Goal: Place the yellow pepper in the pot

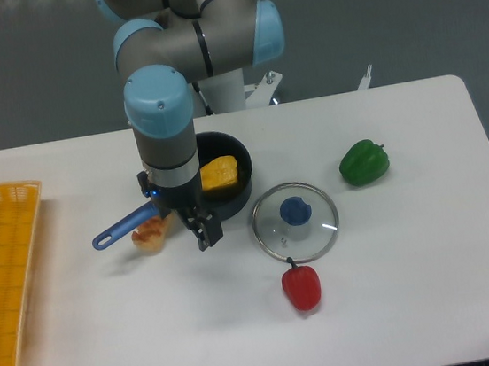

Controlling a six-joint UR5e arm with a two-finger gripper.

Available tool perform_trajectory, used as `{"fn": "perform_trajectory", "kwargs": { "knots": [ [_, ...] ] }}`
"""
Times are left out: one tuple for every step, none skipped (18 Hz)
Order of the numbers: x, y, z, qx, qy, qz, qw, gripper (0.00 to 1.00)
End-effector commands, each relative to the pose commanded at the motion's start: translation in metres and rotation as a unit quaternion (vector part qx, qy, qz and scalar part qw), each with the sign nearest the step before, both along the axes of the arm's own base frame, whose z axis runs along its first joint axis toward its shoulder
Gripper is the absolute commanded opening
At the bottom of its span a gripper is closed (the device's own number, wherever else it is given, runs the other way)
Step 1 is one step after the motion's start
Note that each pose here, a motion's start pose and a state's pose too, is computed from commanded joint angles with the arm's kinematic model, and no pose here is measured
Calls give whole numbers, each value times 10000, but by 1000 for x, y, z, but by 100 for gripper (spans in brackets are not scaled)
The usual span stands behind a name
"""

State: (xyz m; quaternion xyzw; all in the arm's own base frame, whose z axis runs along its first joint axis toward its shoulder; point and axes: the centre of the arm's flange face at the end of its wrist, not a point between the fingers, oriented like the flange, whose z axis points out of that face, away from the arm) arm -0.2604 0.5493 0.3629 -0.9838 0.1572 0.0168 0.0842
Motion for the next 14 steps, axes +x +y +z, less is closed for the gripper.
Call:
{"fn": "perform_trajectory", "kwargs": {
  "knots": [
    [0,0,0,-5,6,1,10000,100],
    [1,1,-1,-6,-6,0,10000,100],
    [0,1,0,-5,5,1,10000,100],
    [0,0,1,6,5,0,10000,100],
    [0,0,1,1,11,1,10000,100],
    [0,0,1,6,5,0,10000,100],
    [0,0,1,1,11,1,10000,100],
    [0,0,1,1,11,1,10000,100],
    [0,0,1,1,11,1,10000,100],
    [0,0,1,1,11,1,10000,100],
    [0,0,1,1,11,1,10000,100],
    [0,0,1,-4,17,2,10000,100],
    [0,0,1,-4,17,2,10000,100],
    [0,-1,2,2,21,2,10000,100]
  ]
}}
